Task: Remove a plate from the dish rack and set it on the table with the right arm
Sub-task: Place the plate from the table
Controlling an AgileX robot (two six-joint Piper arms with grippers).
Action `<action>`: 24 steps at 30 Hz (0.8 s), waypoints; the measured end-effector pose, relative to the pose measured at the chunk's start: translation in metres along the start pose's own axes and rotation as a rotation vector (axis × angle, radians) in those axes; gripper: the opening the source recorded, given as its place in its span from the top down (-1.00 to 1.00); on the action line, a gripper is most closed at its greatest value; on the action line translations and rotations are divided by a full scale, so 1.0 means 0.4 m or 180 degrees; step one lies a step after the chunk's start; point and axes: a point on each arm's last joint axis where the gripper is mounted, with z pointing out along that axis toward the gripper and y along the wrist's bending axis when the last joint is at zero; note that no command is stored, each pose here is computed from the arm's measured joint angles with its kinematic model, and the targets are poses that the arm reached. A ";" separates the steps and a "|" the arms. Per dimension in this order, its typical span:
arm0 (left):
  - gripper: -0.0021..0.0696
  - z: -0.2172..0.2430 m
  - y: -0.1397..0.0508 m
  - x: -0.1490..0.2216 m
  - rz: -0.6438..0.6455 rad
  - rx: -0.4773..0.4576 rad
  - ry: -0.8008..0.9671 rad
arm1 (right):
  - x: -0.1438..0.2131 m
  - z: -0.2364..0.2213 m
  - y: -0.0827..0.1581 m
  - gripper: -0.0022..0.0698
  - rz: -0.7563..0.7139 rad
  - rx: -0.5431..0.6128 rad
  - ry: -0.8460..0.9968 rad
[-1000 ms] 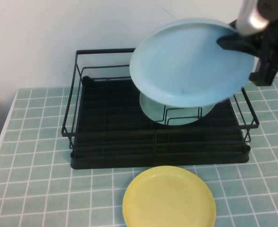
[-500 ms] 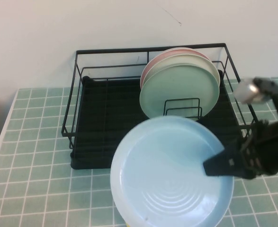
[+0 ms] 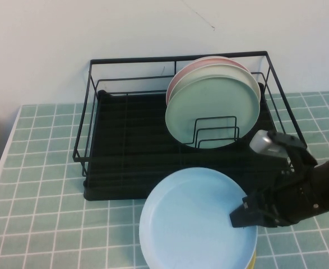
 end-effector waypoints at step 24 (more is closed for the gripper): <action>0.95 0.000 0.000 0.000 0.0000 0.0000 0.0000 | 0.010 0.059 -0.044 0.18 -0.0123 0.0043 0.0249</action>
